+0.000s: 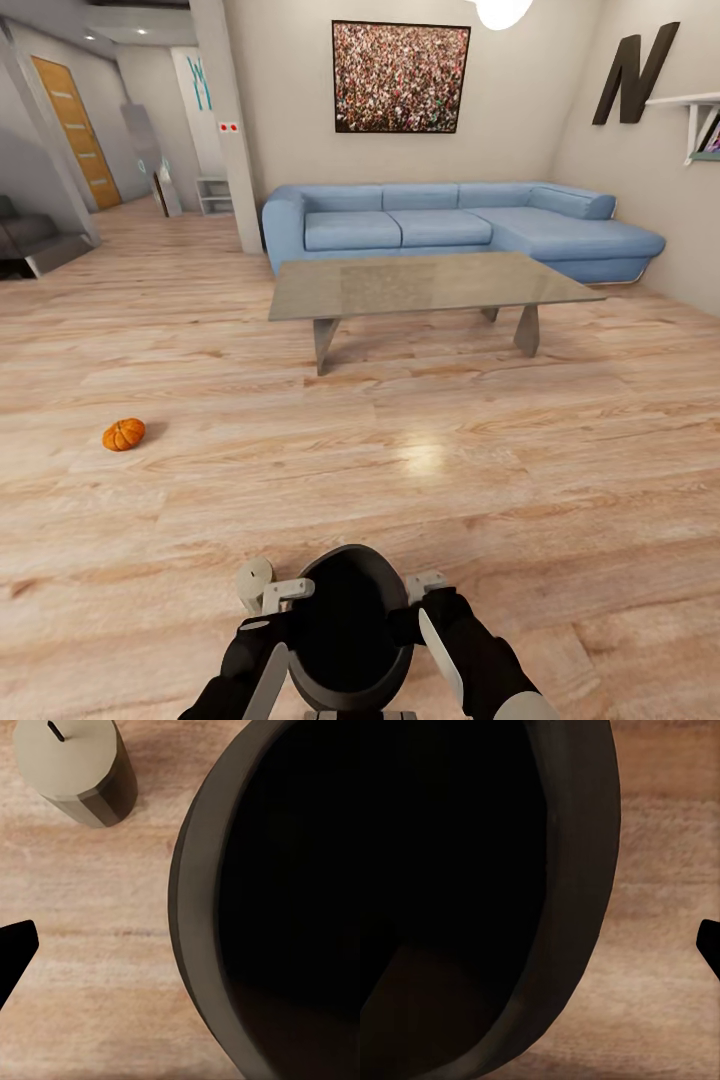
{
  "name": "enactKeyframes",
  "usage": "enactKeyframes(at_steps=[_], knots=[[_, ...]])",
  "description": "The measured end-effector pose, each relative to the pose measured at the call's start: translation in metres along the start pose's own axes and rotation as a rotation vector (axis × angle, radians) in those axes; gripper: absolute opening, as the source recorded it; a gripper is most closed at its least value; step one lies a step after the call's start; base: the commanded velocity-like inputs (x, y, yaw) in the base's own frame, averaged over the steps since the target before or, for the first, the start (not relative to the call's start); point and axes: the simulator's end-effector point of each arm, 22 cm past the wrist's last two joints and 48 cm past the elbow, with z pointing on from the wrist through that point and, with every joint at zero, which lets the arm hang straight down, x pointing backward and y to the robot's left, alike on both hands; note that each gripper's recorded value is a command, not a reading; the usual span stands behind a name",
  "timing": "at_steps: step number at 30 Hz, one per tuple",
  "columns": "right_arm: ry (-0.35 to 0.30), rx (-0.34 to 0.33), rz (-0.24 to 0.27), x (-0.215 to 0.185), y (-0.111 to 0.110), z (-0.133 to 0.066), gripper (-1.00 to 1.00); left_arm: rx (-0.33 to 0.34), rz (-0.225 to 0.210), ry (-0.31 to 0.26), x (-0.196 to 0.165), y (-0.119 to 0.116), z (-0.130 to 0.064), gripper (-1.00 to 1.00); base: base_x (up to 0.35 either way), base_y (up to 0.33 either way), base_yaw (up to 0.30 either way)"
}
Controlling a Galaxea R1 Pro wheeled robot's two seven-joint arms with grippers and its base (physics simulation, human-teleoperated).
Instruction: Place each of the two pumpkins and all three candles from the living room inside a cabinet in the living room (use any cabinet), then make sure every cabinet is closed, and position the cauldron so it is next to a table in the living room.
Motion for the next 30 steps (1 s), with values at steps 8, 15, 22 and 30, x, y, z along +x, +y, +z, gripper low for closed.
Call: enactKeyframes(at_steps=[8, 15, 22, 30], knots=[[0.020, -0.003, 0.004, 0.008, 0.000, 0.008, 1.00, -0.001, 0.001, 0.016, 0.007, 0.000, 0.006, 1.00, 0.000, 0.000, 0.000], [0.020, -0.003, 0.004, 0.008, 0.000, 0.008, 1.00, 0.003, -0.002, 0.012, 0.006, -0.001, 0.006, 1.00, 0.000, 0.000, 0.000], [0.020, -0.003, 0.003, 0.007, 0.000, 0.008, 1.00, 0.002, -0.026, -0.031, 0.000, -0.001, 0.009, 1.00, 0.000, 0.000, 0.000], [0.020, -0.003, 0.003, 0.007, 0.000, 0.008, 1.00, 0.011, -0.014, -0.057, 0.007, -0.011, 0.013, 1.00, 0.000, 0.000, 0.000]])
